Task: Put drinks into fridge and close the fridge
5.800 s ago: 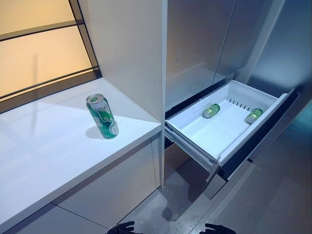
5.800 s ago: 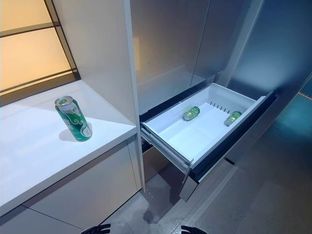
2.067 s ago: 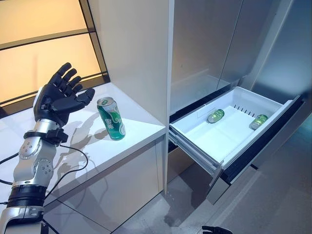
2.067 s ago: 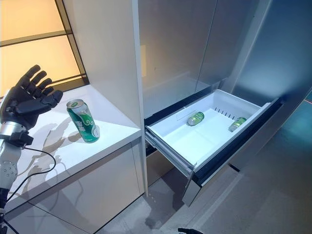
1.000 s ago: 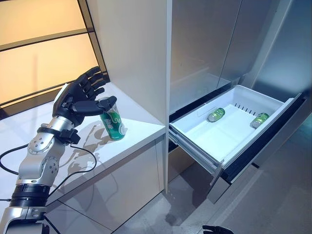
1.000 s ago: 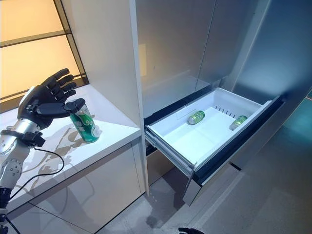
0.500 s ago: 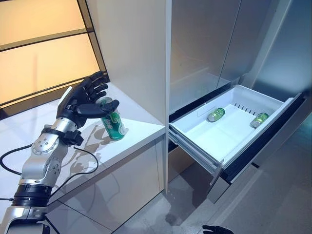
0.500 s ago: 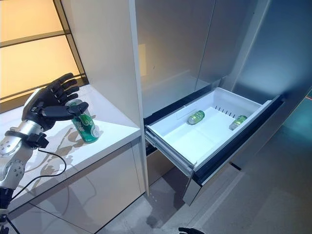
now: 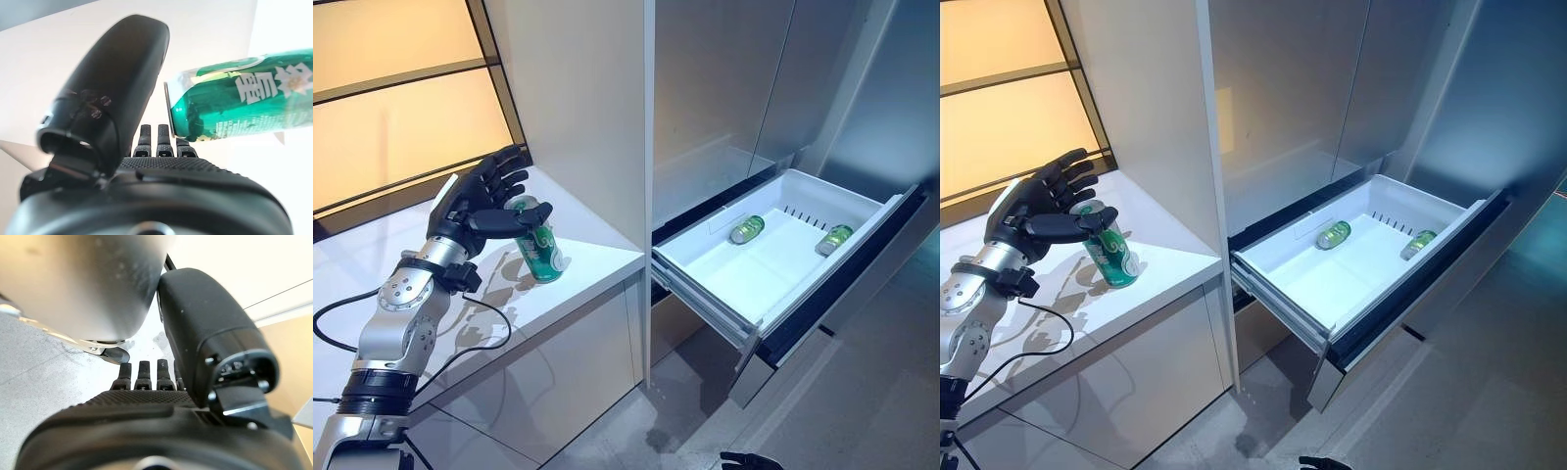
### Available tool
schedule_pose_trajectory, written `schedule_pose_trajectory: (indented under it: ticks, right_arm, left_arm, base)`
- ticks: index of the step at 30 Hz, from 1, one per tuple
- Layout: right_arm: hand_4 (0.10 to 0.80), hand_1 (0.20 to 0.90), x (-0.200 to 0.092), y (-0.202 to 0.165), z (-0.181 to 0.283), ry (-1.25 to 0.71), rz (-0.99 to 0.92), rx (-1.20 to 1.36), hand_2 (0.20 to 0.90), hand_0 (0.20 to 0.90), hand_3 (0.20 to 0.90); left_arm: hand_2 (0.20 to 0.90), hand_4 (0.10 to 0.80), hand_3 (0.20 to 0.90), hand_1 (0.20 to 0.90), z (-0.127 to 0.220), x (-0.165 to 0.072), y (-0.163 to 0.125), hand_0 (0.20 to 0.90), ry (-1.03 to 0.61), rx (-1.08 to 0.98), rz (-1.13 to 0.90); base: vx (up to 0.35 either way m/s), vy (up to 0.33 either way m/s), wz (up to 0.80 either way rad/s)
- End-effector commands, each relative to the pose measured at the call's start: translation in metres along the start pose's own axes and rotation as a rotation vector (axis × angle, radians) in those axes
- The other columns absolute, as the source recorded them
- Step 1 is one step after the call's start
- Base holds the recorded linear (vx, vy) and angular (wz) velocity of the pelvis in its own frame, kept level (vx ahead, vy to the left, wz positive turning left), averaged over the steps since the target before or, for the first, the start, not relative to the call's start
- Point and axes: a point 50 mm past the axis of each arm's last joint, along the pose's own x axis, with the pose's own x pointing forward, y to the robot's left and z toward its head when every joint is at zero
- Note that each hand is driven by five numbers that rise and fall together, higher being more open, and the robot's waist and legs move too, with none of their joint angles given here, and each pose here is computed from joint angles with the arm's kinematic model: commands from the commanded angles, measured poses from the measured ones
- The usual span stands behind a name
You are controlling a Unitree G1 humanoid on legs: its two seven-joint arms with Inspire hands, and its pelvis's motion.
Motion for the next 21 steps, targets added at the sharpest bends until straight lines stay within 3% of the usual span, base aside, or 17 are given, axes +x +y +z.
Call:
schedule_pose_trajectory:
  ticks: [1, 21]
  right_arm:
    - [0.8, 0.9, -0.003, -0.01, -0.007, 0.067, -0.002, -0.05, 0.9, 0.9, 0.9]
    - [0.8, 0.9, -0.003, -0.008, -0.009, 0.073, -0.003, -0.044, 0.9, 0.9, 0.9]
  left_arm:
    - [0.9, 0.8, 0.9, 0.9, 0.062, 0.022, 0.004, 0.9, -0.265, 0.04, 0.025]
    - [0.9, 0.8, 0.9, 0.9, 0.036, 0.023, 0.01, 0.9, -0.206, -0.009, 0.115]
  base:
    - [0.0, 0.0, 0.0]
    - [0.0, 0.0, 0.0]
